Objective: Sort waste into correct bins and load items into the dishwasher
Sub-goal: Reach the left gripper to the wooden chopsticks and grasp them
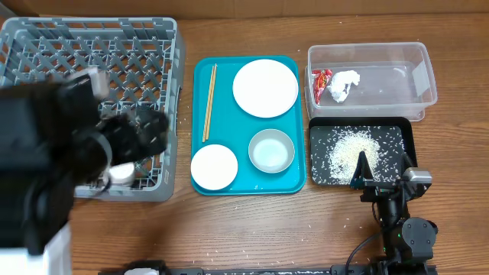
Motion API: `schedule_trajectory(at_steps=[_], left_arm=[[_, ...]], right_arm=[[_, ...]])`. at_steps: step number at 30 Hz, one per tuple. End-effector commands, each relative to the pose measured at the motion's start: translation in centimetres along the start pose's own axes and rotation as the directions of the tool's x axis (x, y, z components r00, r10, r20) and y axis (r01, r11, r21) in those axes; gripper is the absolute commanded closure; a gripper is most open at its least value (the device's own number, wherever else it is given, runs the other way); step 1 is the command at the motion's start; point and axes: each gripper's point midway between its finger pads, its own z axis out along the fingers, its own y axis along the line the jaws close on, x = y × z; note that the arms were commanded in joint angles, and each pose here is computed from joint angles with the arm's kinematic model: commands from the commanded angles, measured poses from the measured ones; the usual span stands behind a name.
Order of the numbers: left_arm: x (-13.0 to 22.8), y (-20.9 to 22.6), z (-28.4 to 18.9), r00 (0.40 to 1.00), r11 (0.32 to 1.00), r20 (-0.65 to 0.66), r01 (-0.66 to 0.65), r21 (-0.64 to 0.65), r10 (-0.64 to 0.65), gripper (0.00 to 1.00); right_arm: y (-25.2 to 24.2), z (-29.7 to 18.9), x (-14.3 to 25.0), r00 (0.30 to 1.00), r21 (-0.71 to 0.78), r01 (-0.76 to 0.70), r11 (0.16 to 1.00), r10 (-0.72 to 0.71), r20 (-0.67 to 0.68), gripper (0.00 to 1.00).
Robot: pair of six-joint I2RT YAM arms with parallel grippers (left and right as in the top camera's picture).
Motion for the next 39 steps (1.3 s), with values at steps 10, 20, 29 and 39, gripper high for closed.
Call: schedule_trajectory(at_steps=[10, 20, 29, 39], left_arm=[[1.9, 1.7, 31.0, 0.884, 0.95, -0.463, -0.199, -0.241, 0.068, 0.7], [4.6, 5.9, 38.2, 0.85, 0.888, -0.523, -0.283, -0.363, 0.058, 0.63], [6.1, 6.5, 40.9, 0.819, 0.879, -0.563, -0.341, -0.332, 0.105, 0.67], [7.0, 6.7, 41.8, 0.78, 0.876, -0.6, -0.402, -0.267, 0.175, 0.64]], right_arm=[[-0.1, 0.0, 0.2, 1.0, 0.0, 0.003, 1.0, -0.003, 0.0, 0.0], [-0.1, 0.0, 0.2, 1.0, 0.0, 0.003, 1.0, -0.003, 0.0, 0.0], [-0.1, 0.0, 0.2, 1.0, 0.0, 0.003, 1.0, -0.003, 0.0, 0.0], [-0.1, 0.0, 0.2, 1.0, 0.0, 0.003, 1.0, -0.003, 0.0, 0.0]])
